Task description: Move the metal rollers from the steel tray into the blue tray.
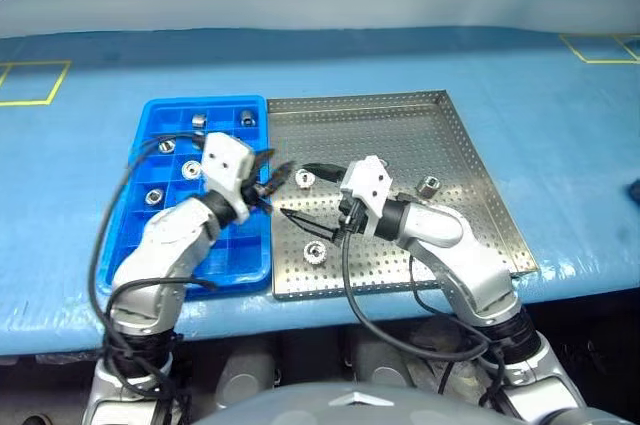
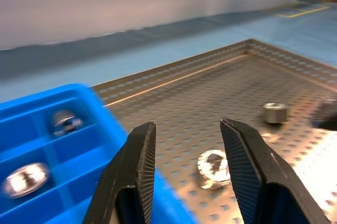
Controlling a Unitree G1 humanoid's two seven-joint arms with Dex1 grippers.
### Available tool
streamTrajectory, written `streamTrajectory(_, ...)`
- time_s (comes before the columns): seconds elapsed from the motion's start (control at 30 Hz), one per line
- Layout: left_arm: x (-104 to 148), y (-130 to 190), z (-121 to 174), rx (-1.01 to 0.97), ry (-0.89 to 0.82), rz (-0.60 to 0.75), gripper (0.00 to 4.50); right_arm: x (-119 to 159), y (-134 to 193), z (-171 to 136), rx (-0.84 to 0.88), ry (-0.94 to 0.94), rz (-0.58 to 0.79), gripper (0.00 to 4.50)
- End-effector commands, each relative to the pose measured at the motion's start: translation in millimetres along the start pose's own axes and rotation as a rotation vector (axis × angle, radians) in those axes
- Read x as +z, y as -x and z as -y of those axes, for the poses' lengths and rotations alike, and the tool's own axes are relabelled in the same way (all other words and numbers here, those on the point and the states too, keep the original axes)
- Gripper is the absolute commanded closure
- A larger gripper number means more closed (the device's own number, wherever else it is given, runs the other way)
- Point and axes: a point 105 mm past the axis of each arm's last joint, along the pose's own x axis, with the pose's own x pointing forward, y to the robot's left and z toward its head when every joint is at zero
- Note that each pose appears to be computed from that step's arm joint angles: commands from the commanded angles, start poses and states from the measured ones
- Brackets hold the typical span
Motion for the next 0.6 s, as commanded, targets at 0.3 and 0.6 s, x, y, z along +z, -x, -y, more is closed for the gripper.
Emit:
streamTrajectory(0.3,-25,-34,-20,0.113,-0.187,-0.194,2.39,9,14,7,-0.108,0.037,0.023,0.35)
streamTrajectory(0.6,-37,-47,-24,0.143,-0.279,-0.279,2.39,10,13,10,-0.119,0.039,0.026,0.35)
